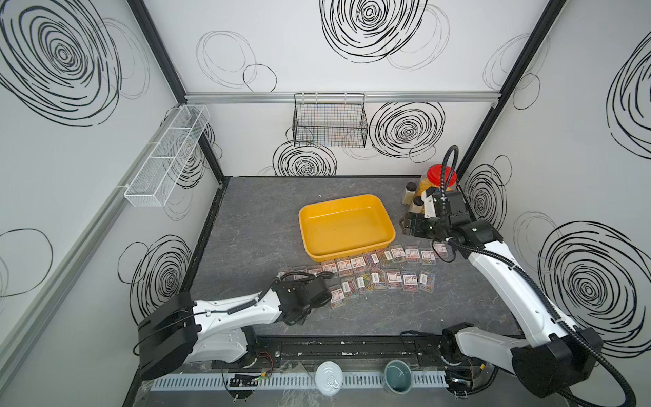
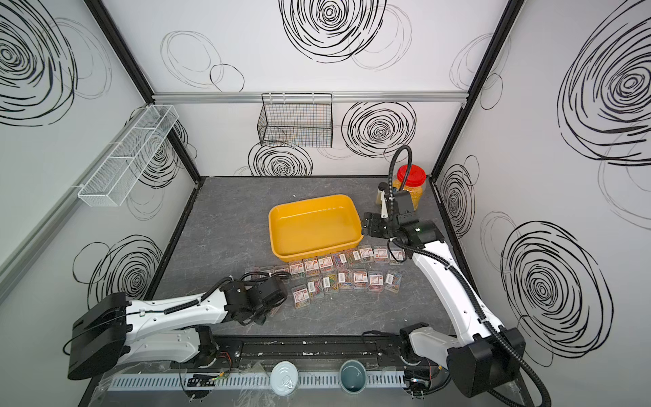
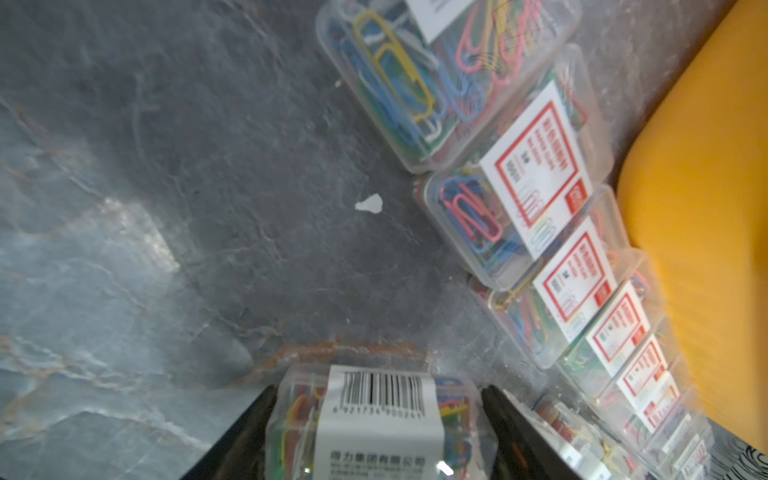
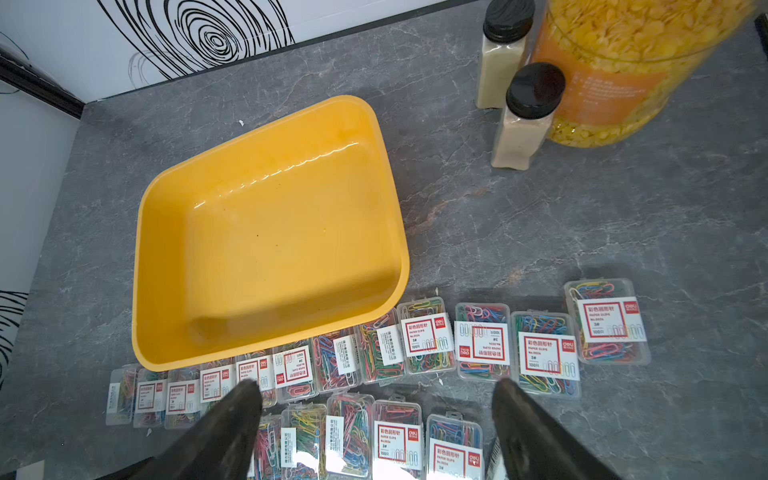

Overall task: Take the paper clips out of the storage box
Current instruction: Place the boxed paper clips at the center of the board.

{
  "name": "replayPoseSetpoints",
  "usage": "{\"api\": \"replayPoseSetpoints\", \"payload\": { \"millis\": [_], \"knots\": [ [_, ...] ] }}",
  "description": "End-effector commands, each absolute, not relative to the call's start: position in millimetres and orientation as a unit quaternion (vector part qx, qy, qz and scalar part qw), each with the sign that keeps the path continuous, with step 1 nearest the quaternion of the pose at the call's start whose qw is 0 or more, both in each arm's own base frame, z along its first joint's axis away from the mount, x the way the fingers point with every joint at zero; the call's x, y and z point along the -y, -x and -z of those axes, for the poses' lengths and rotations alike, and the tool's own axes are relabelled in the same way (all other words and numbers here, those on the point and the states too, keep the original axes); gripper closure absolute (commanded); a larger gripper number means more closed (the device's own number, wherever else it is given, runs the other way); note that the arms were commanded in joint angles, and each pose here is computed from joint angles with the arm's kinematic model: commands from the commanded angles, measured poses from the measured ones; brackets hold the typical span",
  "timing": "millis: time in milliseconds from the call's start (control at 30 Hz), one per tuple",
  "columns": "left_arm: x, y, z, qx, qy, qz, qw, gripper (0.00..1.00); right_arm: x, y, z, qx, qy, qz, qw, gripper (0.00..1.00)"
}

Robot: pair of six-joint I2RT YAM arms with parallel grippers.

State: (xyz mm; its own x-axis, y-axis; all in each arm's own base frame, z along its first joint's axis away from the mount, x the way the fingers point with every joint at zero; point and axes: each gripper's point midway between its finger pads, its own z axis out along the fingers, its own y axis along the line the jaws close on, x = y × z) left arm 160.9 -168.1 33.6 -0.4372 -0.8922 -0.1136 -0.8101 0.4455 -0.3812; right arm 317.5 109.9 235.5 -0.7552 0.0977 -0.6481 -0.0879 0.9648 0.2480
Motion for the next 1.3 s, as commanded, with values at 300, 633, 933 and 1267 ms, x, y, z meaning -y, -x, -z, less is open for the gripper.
{"api": "replayPoseSetpoints", "payload": {
  "millis": [300, 633, 933, 1267],
  "knots": [
    [181.6, -180.3, -57.1, -0.768, 0.612, 0.136, 0.133, 0.06, -109.9, -319.2, -231.1, -0.928, 0.003, -0.126, 0.350, 0.11],
    [171.1, -208.3, -80.4, -0.844, 0.496, 0.091, 0.182, 0.02, -108.3, -318.3, -231.6, -0.929, 0.002, -0.122, 0.350, 0.11],
    [168.1, -249.6, -108.8, -0.930, 0.248, 0.026, 0.272, 0.33, -106.2, -319.7, -228.8, -0.932, 0.001, -0.113, 0.344, 0.11],
    [147.0, -213.6, -67.8, -0.945, 0.227, 0.018, 0.235, 0.76, -102.4, -322.7, -228.2, -0.934, -0.004, -0.098, 0.344, 0.11]
  ]
}}
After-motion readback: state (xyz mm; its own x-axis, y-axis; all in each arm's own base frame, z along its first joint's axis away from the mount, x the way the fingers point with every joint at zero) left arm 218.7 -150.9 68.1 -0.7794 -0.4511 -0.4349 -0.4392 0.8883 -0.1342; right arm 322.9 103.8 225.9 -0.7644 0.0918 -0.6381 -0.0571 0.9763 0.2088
